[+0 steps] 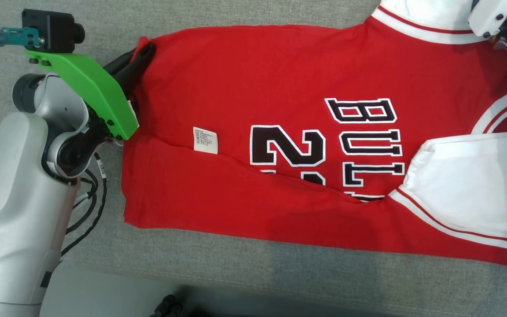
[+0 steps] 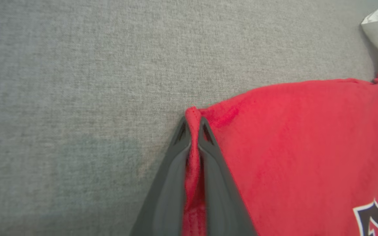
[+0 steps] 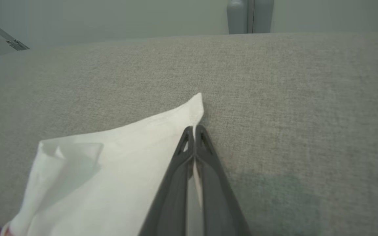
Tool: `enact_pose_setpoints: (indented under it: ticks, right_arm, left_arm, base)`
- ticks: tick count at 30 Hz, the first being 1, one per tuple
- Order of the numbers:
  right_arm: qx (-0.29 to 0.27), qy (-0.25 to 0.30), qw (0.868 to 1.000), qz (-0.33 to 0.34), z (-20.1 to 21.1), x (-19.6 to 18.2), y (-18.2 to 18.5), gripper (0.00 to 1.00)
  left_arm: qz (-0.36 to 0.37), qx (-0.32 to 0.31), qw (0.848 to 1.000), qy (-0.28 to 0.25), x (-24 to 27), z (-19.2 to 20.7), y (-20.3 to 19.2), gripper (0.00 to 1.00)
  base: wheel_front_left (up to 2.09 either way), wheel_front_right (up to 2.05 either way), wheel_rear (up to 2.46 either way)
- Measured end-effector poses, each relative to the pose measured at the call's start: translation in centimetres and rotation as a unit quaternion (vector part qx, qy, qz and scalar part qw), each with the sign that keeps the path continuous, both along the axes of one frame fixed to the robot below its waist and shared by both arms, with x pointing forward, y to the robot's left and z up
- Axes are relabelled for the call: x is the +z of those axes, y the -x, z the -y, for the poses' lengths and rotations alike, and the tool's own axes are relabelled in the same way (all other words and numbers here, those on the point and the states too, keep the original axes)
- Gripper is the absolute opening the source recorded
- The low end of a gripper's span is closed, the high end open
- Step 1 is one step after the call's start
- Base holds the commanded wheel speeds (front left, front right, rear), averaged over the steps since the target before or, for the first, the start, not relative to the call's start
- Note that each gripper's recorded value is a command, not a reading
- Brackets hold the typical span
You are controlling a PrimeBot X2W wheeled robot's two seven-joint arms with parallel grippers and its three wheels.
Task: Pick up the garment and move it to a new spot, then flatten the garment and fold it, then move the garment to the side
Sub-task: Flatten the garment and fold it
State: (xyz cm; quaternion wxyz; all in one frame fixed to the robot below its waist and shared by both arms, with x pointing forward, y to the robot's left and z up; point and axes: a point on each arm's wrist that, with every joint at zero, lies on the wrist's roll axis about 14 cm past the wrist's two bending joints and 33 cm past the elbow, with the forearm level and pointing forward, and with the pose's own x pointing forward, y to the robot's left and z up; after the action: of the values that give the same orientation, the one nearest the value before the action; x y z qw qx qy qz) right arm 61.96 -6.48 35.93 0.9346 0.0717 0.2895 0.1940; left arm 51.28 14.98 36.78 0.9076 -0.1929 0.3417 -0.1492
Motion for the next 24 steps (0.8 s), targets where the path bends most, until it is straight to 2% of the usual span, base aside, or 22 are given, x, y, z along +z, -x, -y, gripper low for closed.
enact_pose_setpoints:
  ticks: [13, 24]
  right_arm:
    - [0.031, -0.052, 0.995, 0.080, -2.2, 4.6, -0.1, 0.00]
    - [-0.004, -0.093, 0.989, 0.112, 0.1, 6.6, 1.9, 0.00]
  left_arm:
    - [0.030, 0.004, 1.000, 0.002, 1.2, -0.2, -0.5, 0.00]
    - [0.057, 0.019, 0.998, 0.022, 2.4, -0.2, -0.4, 0.00]
  base:
    - [0.00, 0.00, 0.00]
    - [0.00, 0.00, 0.00]
